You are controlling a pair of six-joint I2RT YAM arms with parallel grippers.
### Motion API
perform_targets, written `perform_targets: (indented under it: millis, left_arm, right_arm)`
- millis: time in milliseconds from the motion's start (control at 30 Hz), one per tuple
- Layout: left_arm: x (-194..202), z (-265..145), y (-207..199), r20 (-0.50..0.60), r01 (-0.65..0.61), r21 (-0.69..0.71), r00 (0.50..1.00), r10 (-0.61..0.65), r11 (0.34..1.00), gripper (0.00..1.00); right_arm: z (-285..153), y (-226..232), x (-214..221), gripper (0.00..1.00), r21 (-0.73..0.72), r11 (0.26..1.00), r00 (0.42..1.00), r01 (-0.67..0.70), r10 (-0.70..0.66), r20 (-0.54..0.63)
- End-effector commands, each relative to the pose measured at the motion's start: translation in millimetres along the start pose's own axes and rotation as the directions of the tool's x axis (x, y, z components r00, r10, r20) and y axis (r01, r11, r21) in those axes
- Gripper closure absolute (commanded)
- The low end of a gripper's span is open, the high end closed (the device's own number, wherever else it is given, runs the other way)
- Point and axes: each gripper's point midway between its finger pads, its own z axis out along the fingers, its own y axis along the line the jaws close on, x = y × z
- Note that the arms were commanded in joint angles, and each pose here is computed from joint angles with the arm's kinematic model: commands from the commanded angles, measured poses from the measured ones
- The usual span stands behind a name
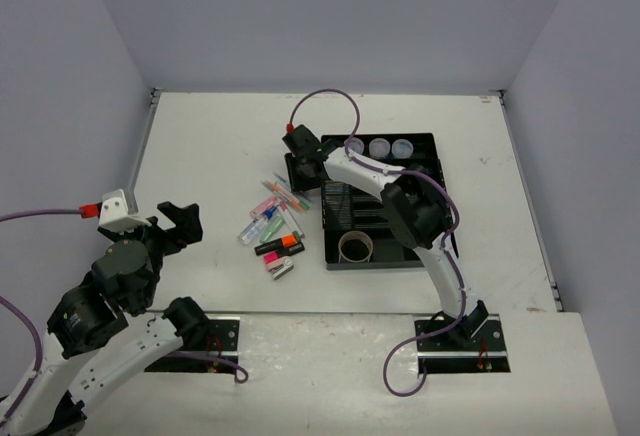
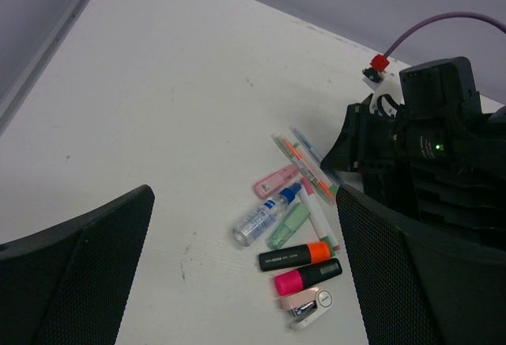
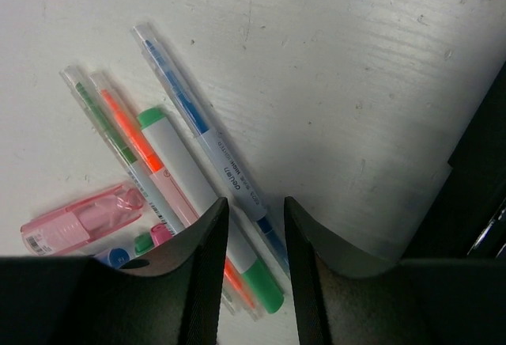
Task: Sort the stationery into containers
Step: Pick up the pen from the center of the board.
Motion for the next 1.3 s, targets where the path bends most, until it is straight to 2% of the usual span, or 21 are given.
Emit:
perform_targets:
  millis: [0,200,700,1100,1167,1267]
  left_arm:
    - [-10.0,0.5,-1.8,0.041,0.025,0.003,0.999,-0.025,1.000,0.00]
    - [-11.5,-1.3,-0.8,0.046,0.034,0.009,0.998,-0.035,0.999,0.00]
    - [-12.7,-3.4,0.2,0.053,0.045,0.018,0.998,-0.045,0.999,0.00]
    - [-13.5,-3.7,0.4,0.057,0.047,0.019,0.997,-0.048,0.999,0.00]
    - [-13.1,-3.0,0.4,0.055,0.044,0.015,0.997,-0.045,0.999,0.00]
    - [-12.7,-2.8,0.5,0.054,0.044,0.013,0.998,-0.045,0.999,0.00]
  right_arm:
    - [-12.9,6.8,-2.3,0.68,-0.001,1.000,1.000,-0.019,0.019,0.002]
    - [-15.3,-2.1,-1.2,0.74,0.045,0.999,1.000,-0.004,0.004,-0.006]
    - [-17.0,-12.2,-4.2,0.79,0.091,0.994,0.998,0.055,-0.056,-0.001]
    - [-19.1,-12.9,-11.0,0.93,0.093,0.989,0.992,0.118,-0.121,0.029]
    - [-21.7,-10.9,-16.3,0.99,0.087,0.987,0.990,0.132,-0.136,0.044]
    - [-33.0,-4.3,-31.1,1.00,0.071,0.986,0.984,0.152,-0.158,0.085]
